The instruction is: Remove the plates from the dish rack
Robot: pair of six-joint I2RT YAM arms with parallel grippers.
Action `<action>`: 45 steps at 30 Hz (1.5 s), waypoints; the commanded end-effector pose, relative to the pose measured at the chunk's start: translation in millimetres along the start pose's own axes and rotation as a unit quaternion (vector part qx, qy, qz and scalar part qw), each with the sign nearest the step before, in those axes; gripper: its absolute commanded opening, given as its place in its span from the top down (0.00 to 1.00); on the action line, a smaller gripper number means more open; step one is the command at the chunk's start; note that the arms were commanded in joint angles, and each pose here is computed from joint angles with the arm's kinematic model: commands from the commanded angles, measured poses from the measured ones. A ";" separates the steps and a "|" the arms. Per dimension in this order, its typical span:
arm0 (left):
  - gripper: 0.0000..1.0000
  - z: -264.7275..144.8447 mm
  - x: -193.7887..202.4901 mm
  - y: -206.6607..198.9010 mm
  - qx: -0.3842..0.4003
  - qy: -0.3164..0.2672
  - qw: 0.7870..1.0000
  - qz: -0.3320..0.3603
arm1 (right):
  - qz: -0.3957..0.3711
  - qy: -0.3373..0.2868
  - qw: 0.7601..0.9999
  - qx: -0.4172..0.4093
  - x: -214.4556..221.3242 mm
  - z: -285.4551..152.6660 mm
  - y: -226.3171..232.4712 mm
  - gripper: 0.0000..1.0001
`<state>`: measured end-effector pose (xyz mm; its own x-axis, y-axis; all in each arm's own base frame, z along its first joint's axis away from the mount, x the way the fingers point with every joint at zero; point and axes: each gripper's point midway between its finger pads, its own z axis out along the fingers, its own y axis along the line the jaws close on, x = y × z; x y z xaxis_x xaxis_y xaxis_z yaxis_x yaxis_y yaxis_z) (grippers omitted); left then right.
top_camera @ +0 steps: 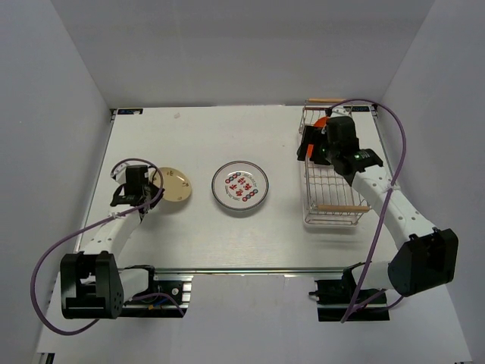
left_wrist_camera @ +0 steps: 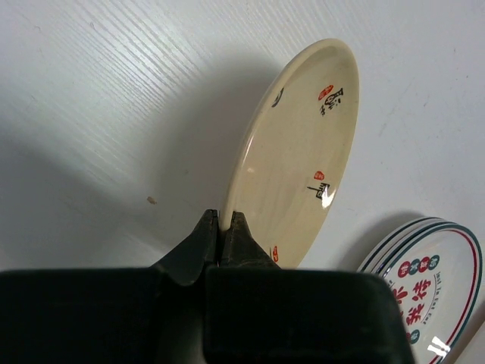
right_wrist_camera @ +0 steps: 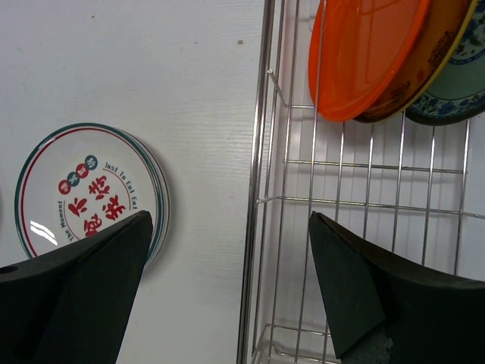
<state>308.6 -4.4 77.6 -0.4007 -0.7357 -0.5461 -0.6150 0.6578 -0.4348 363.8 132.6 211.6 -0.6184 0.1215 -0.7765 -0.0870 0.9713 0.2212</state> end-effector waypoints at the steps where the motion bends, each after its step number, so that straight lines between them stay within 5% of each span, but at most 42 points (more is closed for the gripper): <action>1: 1.00 4.3 -5.1 -5.0 0.012 0.000 1.000 -0.020 | 0.003 -0.039 0.999 0.011 -25.8 -5.2 -5.8 0.11; 9: 0.90 16.6 17.0 13.4 -0.033 0.062 0.997 -0.013 | 0.003 -0.053 0.996 0.068 -44.0 4.8 -31.4 0.11; 17: 0.54 4.6 7.3 28.0 -0.071 0.045 0.996 -0.012 | -0.012 -0.053 0.992 0.116 -60.1 18.4 -56.8 0.11; 23: 0.44 -1.6 1.4 27.9 -0.087 0.045 0.995 -0.013 | -0.023 -0.054 0.992 0.114 -71.0 29.9 -59.9 0.11; 29: 0.16 -16.4 -15.4 12.0 -0.073 0.035 0.997 -0.019 | -0.045 -0.045 0.992 0.110 -76.7 47.1 -58.7 0.11; 30: 0.02 -20.0 -18.8 9.1 -0.069 0.031 0.997 -0.021 | -0.045 -0.043 0.992 0.112 -76.4 50.0 -59.1 0.11; 37: 0.02 -60.5 -56.5 -34.5 0.002 -0.005 1.000 -0.010 | -0.048 -0.029 0.990 0.131 -79.6 72.4 -65.0 0.11; 45: 0.02 -70.6 -59.8 -38.8 0.023 -0.021 0.999 -0.001 | -0.050 -0.011 0.984 0.170 -74.4 91.7 -78.9 0.11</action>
<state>312.0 4.7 173.0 -0.3611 -0.7436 -0.5627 -0.6025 0.6467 -0.4678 479.0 74.3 178.5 -0.6391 0.0199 -0.7689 0.0814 0.9958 -0.0419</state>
